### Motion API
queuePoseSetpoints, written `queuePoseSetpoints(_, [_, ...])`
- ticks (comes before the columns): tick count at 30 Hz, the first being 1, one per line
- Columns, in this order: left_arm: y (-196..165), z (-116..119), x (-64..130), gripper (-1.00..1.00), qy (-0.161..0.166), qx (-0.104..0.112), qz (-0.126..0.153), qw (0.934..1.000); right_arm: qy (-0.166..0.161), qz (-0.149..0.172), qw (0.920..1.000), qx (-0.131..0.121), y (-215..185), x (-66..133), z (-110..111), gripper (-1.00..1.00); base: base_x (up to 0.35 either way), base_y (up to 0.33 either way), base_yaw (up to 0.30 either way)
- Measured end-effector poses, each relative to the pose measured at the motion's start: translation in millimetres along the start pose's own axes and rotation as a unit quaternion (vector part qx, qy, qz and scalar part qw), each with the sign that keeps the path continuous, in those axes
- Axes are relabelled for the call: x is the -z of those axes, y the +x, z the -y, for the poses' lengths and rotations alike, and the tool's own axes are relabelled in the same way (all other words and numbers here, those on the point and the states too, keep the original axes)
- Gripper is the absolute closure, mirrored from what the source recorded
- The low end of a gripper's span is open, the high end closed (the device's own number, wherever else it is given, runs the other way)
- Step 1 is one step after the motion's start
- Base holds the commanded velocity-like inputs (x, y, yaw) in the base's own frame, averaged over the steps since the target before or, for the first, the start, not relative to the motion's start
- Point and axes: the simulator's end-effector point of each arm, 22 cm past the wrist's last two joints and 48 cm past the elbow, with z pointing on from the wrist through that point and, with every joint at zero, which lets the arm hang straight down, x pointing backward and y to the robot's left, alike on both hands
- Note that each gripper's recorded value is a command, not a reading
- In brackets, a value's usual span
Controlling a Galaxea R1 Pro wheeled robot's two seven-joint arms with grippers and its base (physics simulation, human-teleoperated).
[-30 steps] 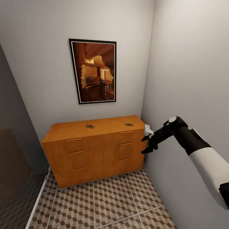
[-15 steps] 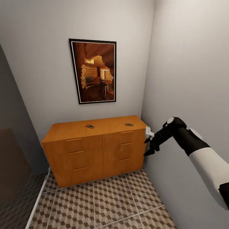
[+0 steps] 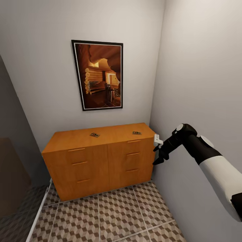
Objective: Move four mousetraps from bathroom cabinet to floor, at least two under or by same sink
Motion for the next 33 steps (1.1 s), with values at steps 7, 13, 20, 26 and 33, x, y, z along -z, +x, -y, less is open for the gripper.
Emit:
queuePoseSetpoints(7, [6.1, -0.7, 0.6, -1.0, -0.001, -0.001, -0.012, 0.9999, 0.0, 0.001, 1.0, -0.001, -0.5, 0.2, 0.4, -1.0, 0.256, 0.0, 0.0])
queuePoseSetpoints(13, [33.0, -2.5, 2.7, -1.0, -0.001, -0.01, -0.071, 0.9974, 0.0, 0.002, 1.0, -0.001, -1.4, -0.3, 0.4, -1.0, 0.072, 0.0, 0.0])
queuePoseSetpoints(20, [67.8, -4.6, 10.6, -1.0, 0.003, -0.021, -0.148, 0.9888, 0.0, 0.002, 1.0, 0.0, -2.5, -1.2, 0.0, -1.0, 0.015, 0.0, 0.0])
queuePoseSetpoints(26, [78.9, -3.1, 14.8, -1.0, 0.009, -0.023, -0.167, 0.9857, 0.0, 0.003, 1.0, 0.001, -2.7, -1.3, 0.2, -1.0, 0.003, 0.0, 0.0])
queuePoseSetpoints(33, [103.6, -4.6, 25.7, -1.0, 0.011, -0.028, -0.209, 0.9775, 0.002, 0.003, 1.0, 0.001, -2.8, -1.1, 0.9, -1.0, 0.001, 0.0, 0.0])
